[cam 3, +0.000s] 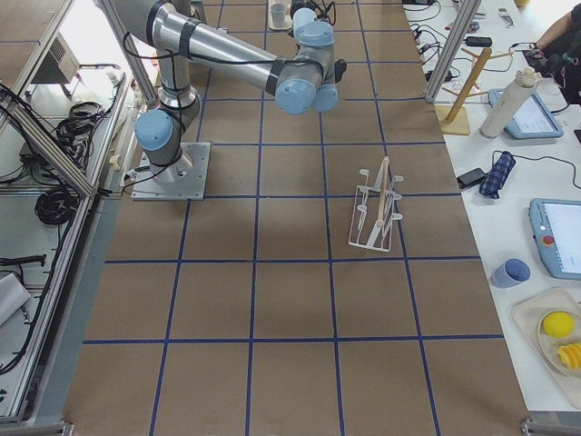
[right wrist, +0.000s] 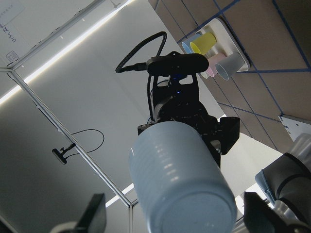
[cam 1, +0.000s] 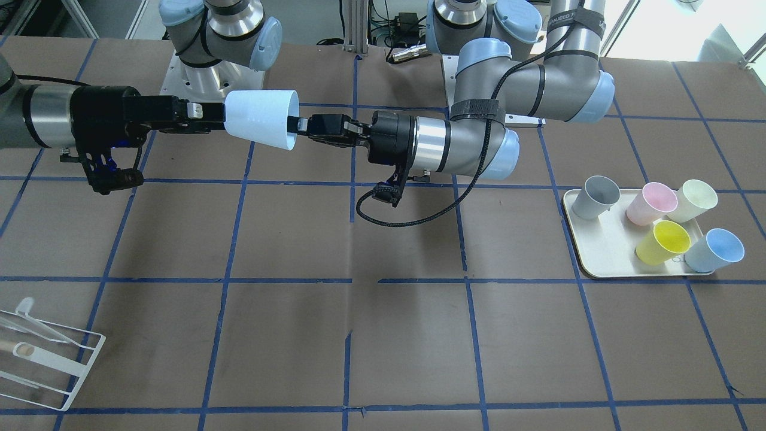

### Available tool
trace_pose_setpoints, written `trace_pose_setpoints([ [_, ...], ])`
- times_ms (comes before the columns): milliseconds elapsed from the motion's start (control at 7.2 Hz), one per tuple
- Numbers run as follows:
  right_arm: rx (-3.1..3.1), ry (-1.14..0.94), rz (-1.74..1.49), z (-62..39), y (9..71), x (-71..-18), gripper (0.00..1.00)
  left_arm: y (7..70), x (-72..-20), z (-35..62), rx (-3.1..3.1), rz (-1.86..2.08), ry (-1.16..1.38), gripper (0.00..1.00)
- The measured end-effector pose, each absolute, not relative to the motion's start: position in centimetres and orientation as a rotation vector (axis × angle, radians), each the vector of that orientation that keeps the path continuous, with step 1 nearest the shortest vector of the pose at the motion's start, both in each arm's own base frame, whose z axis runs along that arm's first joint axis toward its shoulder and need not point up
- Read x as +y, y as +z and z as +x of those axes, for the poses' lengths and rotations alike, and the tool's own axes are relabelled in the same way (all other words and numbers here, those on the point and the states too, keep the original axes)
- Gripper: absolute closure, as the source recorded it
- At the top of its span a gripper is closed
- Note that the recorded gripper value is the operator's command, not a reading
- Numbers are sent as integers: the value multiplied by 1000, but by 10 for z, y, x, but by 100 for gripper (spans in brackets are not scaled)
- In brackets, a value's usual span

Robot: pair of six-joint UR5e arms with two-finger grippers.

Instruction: Transfer IKEA cup to right arm and place on rack

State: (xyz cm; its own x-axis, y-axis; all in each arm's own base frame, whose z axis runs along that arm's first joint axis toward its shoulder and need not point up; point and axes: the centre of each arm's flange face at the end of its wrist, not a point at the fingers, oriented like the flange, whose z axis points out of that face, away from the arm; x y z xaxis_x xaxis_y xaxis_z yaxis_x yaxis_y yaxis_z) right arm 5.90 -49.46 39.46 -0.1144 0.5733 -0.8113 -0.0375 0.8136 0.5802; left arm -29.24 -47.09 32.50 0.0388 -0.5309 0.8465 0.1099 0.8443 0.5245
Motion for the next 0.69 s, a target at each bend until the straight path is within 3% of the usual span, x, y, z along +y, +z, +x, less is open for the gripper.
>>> trace_pose_setpoints([
  [694,1617,548,425,64,394,-495,5,322,-472,-293,-1454,363,-513,100],
])
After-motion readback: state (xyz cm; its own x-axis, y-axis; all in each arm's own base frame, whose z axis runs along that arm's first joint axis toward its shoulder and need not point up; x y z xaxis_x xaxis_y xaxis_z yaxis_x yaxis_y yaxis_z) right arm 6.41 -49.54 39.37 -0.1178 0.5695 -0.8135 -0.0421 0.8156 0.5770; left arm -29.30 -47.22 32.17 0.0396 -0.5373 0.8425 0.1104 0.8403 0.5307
